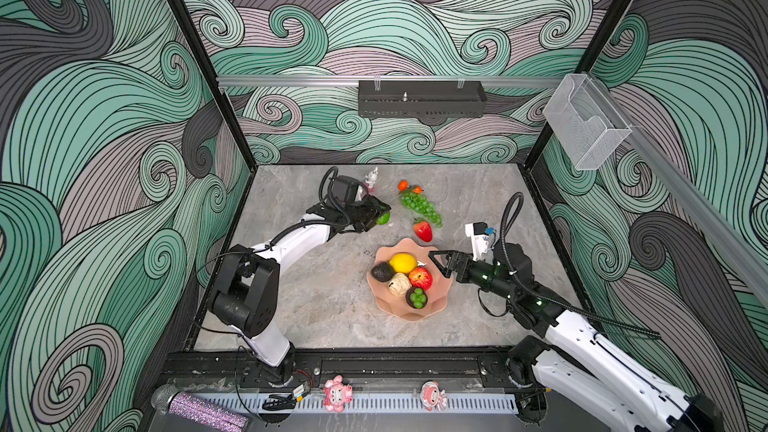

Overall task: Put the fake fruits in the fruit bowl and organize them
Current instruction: 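Carry the lime toward the bowl with the left gripper while the right gripper approaches, then grasp the lime with the right gripper from the left gripper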

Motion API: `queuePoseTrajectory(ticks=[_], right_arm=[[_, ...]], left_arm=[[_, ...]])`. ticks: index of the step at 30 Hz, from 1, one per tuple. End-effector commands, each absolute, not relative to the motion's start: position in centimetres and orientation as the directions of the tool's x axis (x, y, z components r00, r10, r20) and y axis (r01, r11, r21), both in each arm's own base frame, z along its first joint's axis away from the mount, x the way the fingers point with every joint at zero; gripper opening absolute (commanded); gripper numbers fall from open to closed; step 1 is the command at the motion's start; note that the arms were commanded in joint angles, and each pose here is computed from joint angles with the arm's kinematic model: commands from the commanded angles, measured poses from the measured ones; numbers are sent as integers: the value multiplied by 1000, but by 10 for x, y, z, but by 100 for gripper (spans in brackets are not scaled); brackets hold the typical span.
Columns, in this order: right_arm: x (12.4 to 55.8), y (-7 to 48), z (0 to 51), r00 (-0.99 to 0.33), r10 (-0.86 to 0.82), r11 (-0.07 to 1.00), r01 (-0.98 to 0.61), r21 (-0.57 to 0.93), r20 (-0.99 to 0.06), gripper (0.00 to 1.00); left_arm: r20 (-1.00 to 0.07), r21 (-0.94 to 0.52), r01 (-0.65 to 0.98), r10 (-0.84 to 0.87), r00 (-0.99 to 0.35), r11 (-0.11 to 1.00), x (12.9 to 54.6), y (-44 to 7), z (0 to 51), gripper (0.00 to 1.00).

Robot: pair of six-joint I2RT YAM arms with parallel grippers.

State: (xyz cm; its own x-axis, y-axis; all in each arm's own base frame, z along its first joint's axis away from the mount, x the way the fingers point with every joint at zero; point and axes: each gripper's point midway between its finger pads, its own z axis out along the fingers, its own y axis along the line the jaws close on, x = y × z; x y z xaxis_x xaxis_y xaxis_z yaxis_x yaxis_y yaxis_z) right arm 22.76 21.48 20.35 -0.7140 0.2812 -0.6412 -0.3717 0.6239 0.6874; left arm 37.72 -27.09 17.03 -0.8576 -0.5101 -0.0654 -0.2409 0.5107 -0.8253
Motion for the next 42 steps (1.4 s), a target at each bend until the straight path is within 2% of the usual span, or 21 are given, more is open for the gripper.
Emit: queuePoseTrajectory(ticks=[1, 5, 10, 14, 18, 23, 28, 33, 38, 42], right_arm=[[236, 232, 232, -598, 307, 587, -494, 642, -741, 89], [237, 247, 233, -533, 259, 621, -547, 561, -806, 88], [246, 250, 230, -469, 270, 666, -540, 514, -841, 84], [253, 256, 227, -465, 273, 680, -526, 511, -842, 78], [258, 256, 221, -459, 289, 713, -482, 509, -840, 77], [262, 260, 215, -473, 293, 721, -462, 517, -831, 74], [264, 255, 213, -469, 304, 741, -431, 515, -830, 68], [264, 253, 211, -477, 296, 752, -418, 510, -828, 57], [262, 253, 207, -501, 274, 761, -408, 504, -821, 47], [260, 251, 205, -507, 260, 766, -409, 495, -821, 44]], left_arm=[[45, -902, -277, -566, -823, 331, 365, -295, 210, 44], [80, -906, -290, -547, -833, 308, 339, -316, 212, 44], [98, -908, -299, -545, -833, 294, 320, -326, 211, 44], [115, -909, -307, -538, -835, 282, 310, -332, 209, 44], [127, -912, -305, -519, -845, 274, 300, -340, 211, 44], [82, -913, -262, -489, -869, 312, 284, -354, 220, 44], [76, -915, -251, -475, -877, 317, 275, -359, 221, 44], [58, -910, -245, -482, -874, 334, 274, -358, 218, 45], [9, -913, -202, -476, -880, 356, 276, -357, 222, 51], [-30, -903, -181, -477, -878, 390, 278, -353, 223, 60]])
